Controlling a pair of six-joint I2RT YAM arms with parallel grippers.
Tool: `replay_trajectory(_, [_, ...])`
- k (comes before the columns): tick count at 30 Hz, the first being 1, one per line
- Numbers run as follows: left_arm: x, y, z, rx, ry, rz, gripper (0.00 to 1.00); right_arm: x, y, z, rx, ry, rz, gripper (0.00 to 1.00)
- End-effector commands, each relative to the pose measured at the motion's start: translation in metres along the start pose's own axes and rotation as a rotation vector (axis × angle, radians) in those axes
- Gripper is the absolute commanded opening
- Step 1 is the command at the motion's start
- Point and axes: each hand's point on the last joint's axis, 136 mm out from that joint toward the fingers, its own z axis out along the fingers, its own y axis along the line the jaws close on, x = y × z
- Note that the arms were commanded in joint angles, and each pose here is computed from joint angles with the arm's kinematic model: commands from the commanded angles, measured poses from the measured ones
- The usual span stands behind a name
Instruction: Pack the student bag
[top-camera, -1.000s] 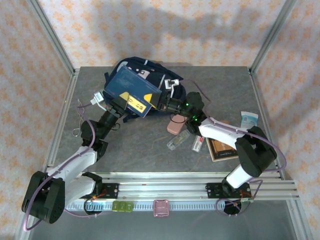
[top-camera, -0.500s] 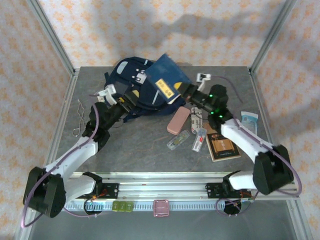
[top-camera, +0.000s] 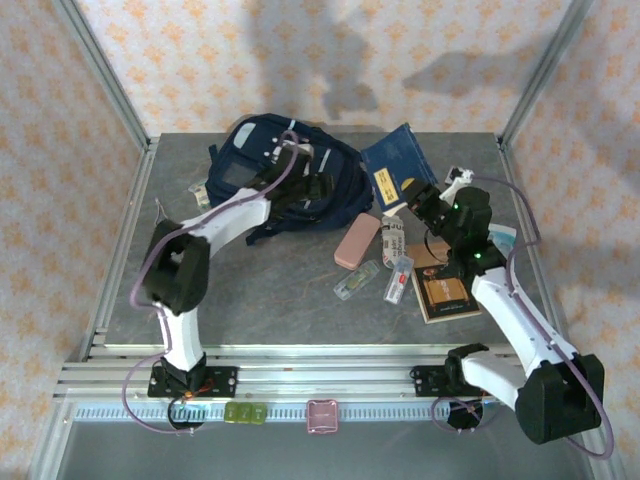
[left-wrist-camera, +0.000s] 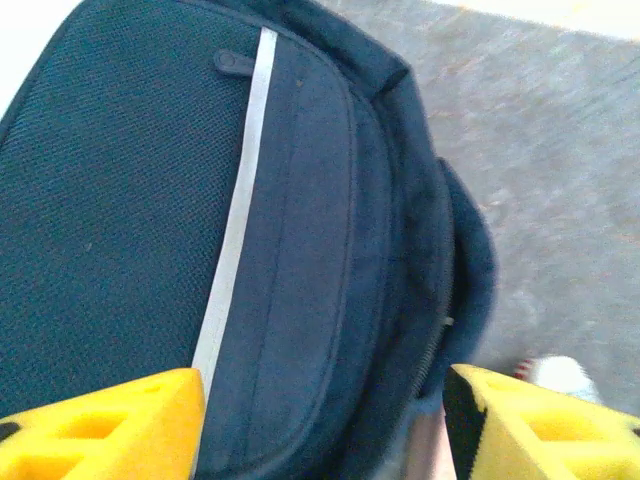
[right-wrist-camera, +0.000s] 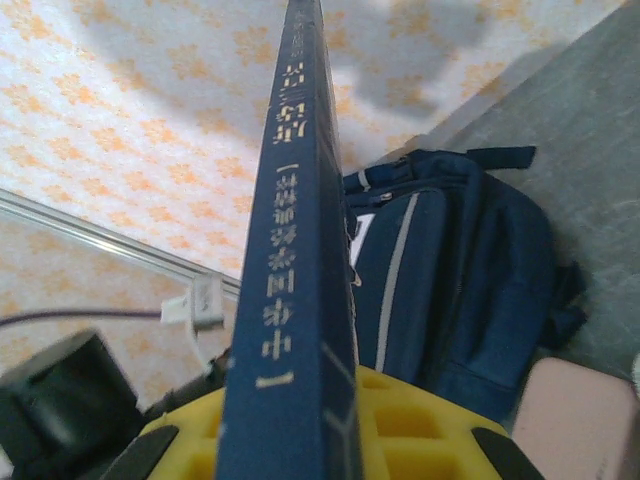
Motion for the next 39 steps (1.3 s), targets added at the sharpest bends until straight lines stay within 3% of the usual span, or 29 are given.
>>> replay_trajectory(1, [0.016, 0.015, 0.018, -0.188, 0.105, 0.151, 0.63, -0.013, 0.009, -0.012, -0.023, -0.069, -0.046, 0.0])
replay_trajectory(7, [0.012, 0.009, 0.057, -0.299, 0.128, 0.265, 0.64, -0.008, 0.003, -0.013, -0.013, -0.056, -0.049, 0.0])
replay_trajectory(13, [0.02, 0.028, 0.081, -0.469, 0.114, 0.354, 0.6, -0.007, 0.006, -0.016, -0.03, -0.055, -0.05, 0.0])
replay_trajectory(18, [0.035, 0.044, 0.095, -0.526, 0.142, 0.405, 0.42, -0.006, 0.006, -0.016, -0.032, -0.051, -0.051, 0.0])
replay_trajectory(22, [0.047, 0.051, 0.105, -0.542, 0.168, 0.438, 0.03, -0.003, 0.004, -0.013, -0.035, -0.042, -0.037, 0.0])
replay_trajectory(24, [0.05, 0.05, 0.105, -0.529, 0.182, 0.442, 0.0, -0.003, 0.002, -0.011, -0.03, -0.04, -0.029, 0.0])
replay_trajectory(28, [0.029, 0.037, 0.082, -0.489, 0.134, 0.431, 0.0, -0.002, -0.003, -0.009, -0.01, -0.038, -0.026, 0.0])
replay_trajectory(34, [-0.031, 0.013, 0.012, -0.424, -0.009, 0.423, 0.0, 0.002, -0.019, -0.001, 0.054, -0.017, -0.013, 0.0])
replay_trajectory(39, [-0.064, 0.009, -0.034, -0.399, -0.075, 0.398, 0.0, 0.014, -0.023, 0.01, 0.021, 0.034, 0.02, 0.0])
